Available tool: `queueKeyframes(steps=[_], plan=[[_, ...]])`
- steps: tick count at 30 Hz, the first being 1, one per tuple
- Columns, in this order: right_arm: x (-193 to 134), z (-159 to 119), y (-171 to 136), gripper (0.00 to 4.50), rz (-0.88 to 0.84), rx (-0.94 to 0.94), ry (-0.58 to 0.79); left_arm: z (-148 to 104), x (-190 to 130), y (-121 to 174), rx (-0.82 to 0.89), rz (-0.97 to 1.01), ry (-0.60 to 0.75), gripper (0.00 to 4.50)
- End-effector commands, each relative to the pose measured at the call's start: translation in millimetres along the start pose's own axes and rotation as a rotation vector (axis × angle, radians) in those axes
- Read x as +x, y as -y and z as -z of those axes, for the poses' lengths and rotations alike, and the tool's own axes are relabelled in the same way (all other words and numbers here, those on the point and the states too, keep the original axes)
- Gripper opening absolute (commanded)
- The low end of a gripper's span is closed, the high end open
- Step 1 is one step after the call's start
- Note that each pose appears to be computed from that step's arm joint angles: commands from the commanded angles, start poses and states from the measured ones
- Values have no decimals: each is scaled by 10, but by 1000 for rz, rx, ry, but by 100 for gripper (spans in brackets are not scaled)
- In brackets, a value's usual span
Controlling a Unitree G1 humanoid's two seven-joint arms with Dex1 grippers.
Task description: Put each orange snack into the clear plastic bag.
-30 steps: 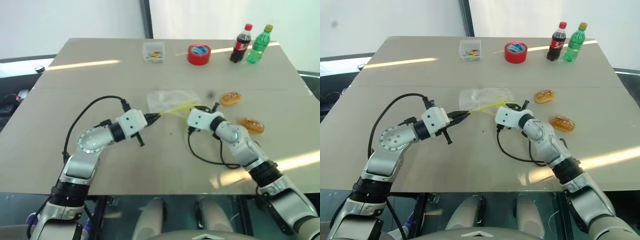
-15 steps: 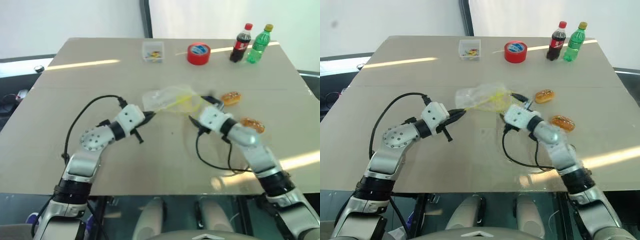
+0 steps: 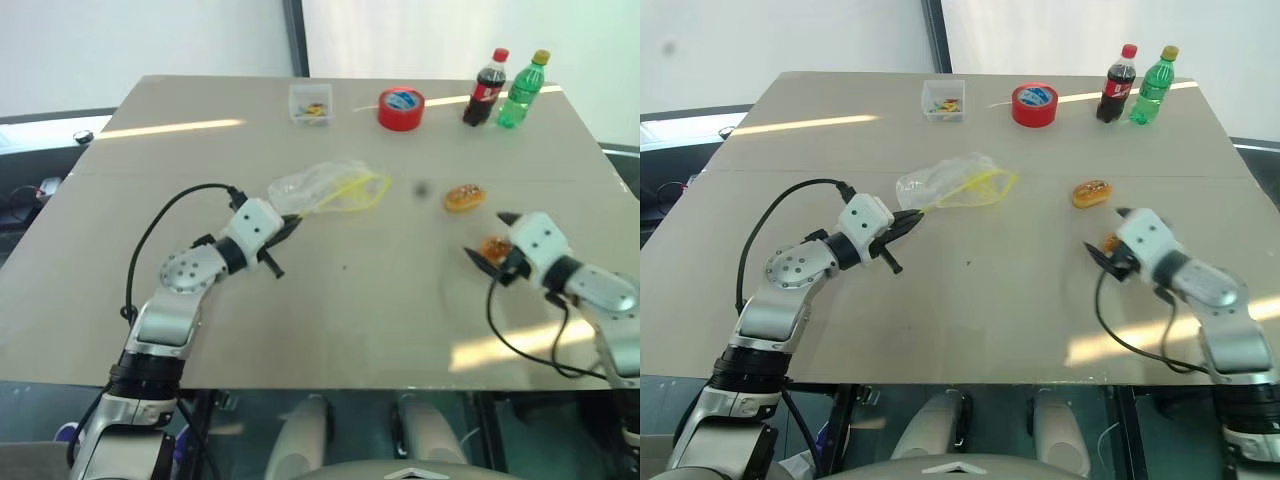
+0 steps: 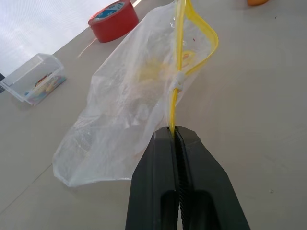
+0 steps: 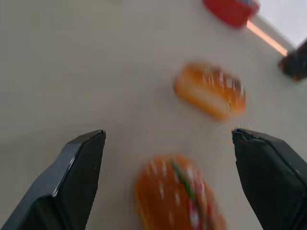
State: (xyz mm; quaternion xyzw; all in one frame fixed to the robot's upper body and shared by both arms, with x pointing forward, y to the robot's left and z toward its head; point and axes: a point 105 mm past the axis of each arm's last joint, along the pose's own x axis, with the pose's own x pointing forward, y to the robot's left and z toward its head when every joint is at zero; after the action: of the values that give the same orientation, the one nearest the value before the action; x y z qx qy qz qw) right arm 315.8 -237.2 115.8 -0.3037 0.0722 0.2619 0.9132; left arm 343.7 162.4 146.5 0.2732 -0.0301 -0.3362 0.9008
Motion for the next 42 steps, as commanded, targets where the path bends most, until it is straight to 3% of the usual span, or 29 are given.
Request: queueKeyframes(steps=[1, 10, 13, 15, 18, 21, 22, 25, 29, 35, 42], plan=[[-90, 51, 111, 435, -36, -25, 25, -240, -17, 73, 2, 41, 103, 0], [66, 198, 219, 435, -59, 86, 37, -321, -118, 272, -15, 168, 135, 0], [54, 176, 193, 350, -86, 129, 53, -305, -116, 241, -15, 153, 124, 0], [35, 166, 150, 243, -107, 144, 56, -300, -107, 223, -13, 144, 121, 0], [18, 119, 123, 125, -102, 170, 74, -300, -80, 207, -4, 134, 120, 0], [-5, -129, 172, 18, -57, 215, 154, -299, -48, 170, 8, 116, 118, 0], [-8, -242, 162, 7, -57, 241, 189, -294, -41, 157, 14, 110, 115, 0], [60, -882, -209, 7, -161, 310, 358, -293, -13, 150, 26, 109, 116, 0], [222, -1211, -468, 7, -189, 361, 383, -325, 28, 183, 46, 127, 133, 0], [498, -1219, -535, 7, -138, 344, 325, -393, 67, 233, -17, 144, 168, 0], [681, -1200, -697, 7, -149, 275, 290, -433, 38, 456, 40, 212, 189, 0]])
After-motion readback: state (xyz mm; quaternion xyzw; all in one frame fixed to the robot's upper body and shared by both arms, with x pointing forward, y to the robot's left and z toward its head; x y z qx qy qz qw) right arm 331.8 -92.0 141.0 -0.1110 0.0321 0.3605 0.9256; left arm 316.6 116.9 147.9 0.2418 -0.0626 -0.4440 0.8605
